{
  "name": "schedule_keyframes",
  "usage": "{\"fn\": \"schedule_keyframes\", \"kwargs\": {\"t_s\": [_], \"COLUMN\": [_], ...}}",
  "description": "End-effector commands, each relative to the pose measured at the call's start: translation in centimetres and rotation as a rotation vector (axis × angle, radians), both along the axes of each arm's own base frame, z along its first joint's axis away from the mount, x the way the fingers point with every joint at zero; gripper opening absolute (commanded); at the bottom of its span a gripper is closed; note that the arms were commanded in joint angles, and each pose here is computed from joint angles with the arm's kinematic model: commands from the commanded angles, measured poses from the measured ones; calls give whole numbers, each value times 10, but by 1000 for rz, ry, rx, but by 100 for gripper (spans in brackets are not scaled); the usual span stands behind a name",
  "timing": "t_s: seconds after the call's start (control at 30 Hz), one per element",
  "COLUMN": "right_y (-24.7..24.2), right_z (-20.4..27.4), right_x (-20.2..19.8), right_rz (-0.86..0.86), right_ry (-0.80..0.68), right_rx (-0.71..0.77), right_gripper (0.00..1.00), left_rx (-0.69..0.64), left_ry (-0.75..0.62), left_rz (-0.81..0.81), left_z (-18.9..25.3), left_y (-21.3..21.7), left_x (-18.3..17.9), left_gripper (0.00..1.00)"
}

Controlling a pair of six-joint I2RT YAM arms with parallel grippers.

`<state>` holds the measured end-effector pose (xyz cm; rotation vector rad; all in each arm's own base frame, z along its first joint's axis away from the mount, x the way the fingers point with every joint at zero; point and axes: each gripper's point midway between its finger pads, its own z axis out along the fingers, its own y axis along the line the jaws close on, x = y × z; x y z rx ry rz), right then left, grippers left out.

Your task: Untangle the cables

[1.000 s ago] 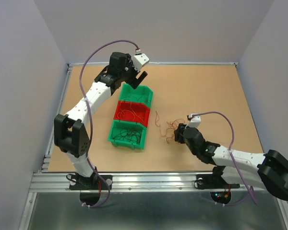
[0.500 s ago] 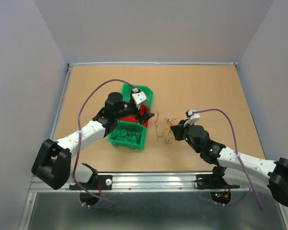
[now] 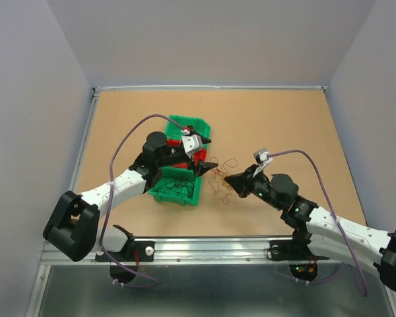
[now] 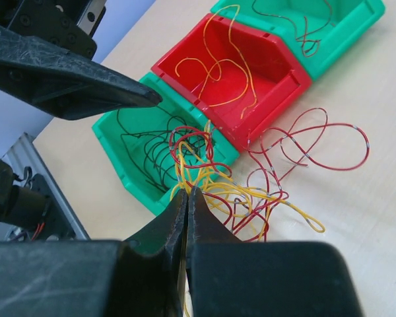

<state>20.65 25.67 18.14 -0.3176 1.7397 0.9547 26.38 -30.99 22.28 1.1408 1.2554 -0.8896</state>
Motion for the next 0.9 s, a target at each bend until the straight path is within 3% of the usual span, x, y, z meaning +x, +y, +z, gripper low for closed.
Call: {"fn": "schedule_keyframes", "kwargs": {"t_s": [0.0, 0.53, 0.87], "right_y": [12, 8, 9], "right_z": [23, 27, 26], "right_x": [-8, -12, -16], "right_rz": [77, 78, 97], "right_ry": [-60, -69, -63], "right_rx": [51, 75, 81], "right_gripper": [0, 1, 1], "left_rx": [-42, 19, 77], "left_ry": [-64, -154, -72], "left_rz": [-48, -274, -323], "left_z": [14, -2, -19], "left_y": [-3, -3, -13], "left_x": [-8, -46, -41], "left_gripper": [97, 89, 75]}}
